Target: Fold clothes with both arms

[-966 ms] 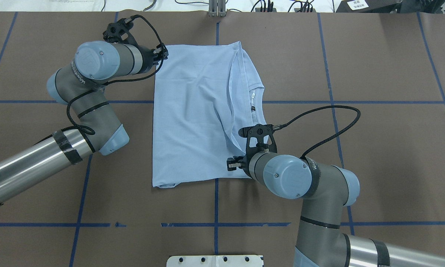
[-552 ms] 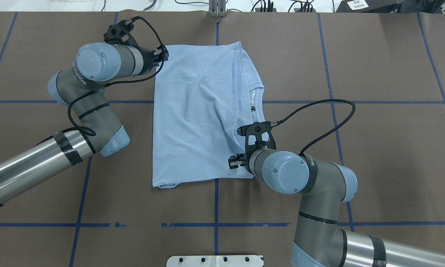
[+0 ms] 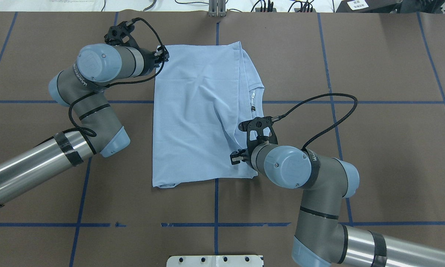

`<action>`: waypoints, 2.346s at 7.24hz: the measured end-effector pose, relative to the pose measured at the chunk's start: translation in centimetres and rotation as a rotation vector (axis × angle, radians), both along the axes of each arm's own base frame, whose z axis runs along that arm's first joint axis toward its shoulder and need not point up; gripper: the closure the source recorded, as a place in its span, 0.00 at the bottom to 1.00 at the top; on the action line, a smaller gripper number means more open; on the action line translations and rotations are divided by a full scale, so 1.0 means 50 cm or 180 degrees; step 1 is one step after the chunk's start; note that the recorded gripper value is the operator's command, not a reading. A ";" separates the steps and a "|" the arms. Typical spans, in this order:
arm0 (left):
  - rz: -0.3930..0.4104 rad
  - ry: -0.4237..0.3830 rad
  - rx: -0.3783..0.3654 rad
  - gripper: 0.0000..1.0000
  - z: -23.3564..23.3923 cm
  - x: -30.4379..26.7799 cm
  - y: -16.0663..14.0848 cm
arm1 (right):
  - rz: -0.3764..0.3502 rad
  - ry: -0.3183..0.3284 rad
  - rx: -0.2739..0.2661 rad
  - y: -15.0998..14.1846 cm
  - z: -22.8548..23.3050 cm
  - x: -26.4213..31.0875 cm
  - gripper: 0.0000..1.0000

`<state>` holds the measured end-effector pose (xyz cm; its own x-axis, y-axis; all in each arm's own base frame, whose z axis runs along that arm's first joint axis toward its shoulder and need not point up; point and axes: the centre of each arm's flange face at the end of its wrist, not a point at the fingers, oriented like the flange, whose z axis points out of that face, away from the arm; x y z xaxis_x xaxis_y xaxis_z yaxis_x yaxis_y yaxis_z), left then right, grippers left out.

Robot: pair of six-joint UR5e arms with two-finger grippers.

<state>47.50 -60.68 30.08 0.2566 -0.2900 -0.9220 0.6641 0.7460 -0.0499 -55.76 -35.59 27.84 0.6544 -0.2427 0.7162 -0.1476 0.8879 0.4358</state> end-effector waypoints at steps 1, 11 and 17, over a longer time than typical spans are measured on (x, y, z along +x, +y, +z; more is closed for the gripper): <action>0.0007 0.0000 0.0000 0.57 0.000 0.003 0.002 | -0.0008 0.0009 0.0000 0.002 0.002 -0.002 0.57; 0.0019 -0.0019 -0.0015 0.57 0.011 0.007 0.008 | -0.0020 -0.0054 -0.0024 0.037 0.015 0.051 1.00; 0.0037 -0.0032 -0.0028 0.57 0.019 0.016 0.015 | -0.0019 -0.0162 -0.0193 0.090 0.018 0.049 0.32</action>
